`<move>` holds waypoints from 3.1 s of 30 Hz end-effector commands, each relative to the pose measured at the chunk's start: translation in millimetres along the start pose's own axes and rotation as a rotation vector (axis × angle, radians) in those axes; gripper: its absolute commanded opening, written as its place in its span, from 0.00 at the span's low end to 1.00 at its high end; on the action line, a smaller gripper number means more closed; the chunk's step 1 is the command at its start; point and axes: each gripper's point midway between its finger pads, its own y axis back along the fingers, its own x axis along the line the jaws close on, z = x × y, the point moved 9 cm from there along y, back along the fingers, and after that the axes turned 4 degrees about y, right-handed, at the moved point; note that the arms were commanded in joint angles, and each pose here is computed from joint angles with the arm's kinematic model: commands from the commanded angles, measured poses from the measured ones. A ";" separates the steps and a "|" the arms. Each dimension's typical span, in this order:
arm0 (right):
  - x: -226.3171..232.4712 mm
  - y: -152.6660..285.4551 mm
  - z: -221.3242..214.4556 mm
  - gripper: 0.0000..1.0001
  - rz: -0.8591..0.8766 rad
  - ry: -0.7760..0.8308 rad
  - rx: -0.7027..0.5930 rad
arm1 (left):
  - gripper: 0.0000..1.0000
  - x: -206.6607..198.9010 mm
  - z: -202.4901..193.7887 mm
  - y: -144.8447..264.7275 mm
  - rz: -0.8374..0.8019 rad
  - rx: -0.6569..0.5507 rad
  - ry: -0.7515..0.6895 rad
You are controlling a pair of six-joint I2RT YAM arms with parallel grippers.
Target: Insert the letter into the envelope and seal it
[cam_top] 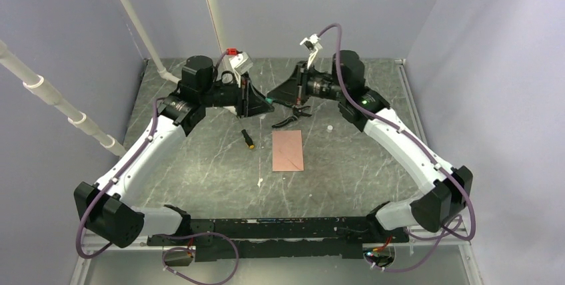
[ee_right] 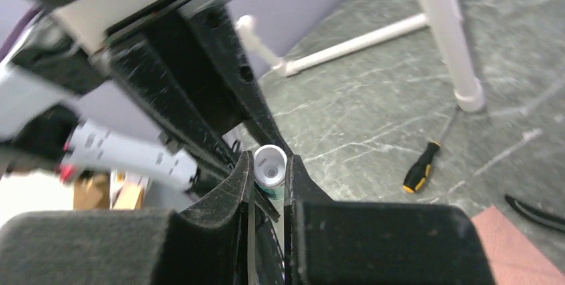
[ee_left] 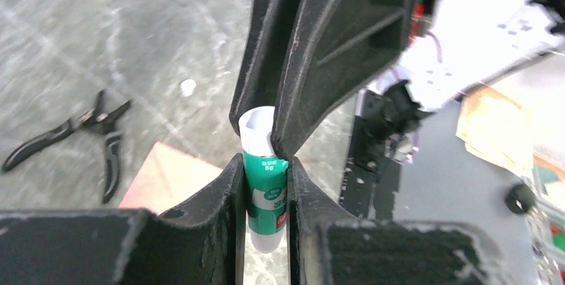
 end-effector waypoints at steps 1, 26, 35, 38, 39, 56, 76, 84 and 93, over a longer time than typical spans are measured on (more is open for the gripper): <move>45.1 48.9 27.4 0.00 0.475 0.397 -0.050 | 0.02 -41.0 21.6 14.3 -0.287 -0.024 -0.110; 31.2 -8.5 54.2 0.70 -0.354 -0.034 -0.230 | 0.02 17.0 35.4 -3.0 0.208 -0.117 -0.125; 29.5 -23.9 50.9 0.67 -0.426 -0.017 -0.184 | 0.02 9.2 39.5 -3.9 0.154 -0.169 -0.090; 28.5 -29.2 47.0 0.60 -0.414 -0.022 -0.148 | 0.02 9.4 39.1 -5.0 0.146 -0.171 -0.081; 28.3 -30.6 46.3 0.56 -0.408 -0.025 -0.145 | 0.02 9.0 39.3 -5.2 0.143 -0.171 -0.079; 56.6 27.8 47.8 0.00 0.308 0.393 -0.194 | 0.02 -39.6 37.1 9.8 -0.306 -0.033 -0.138; 38.2 32.6 70.6 0.78 -0.016 0.142 -0.329 | 0.02 -31.4 56.7 9.7 -0.108 -0.182 -0.194; 29.6 6.3 60.0 0.77 -0.131 0.041 -0.271 | 0.02 -12.5 51.8 -0.4 -0.025 -0.153 -0.143; 28.0 -1.2 58.4 0.46 -0.149 0.036 -0.223 | 0.03 -9.1 51.1 -2.2 -0.005 -0.156 -0.131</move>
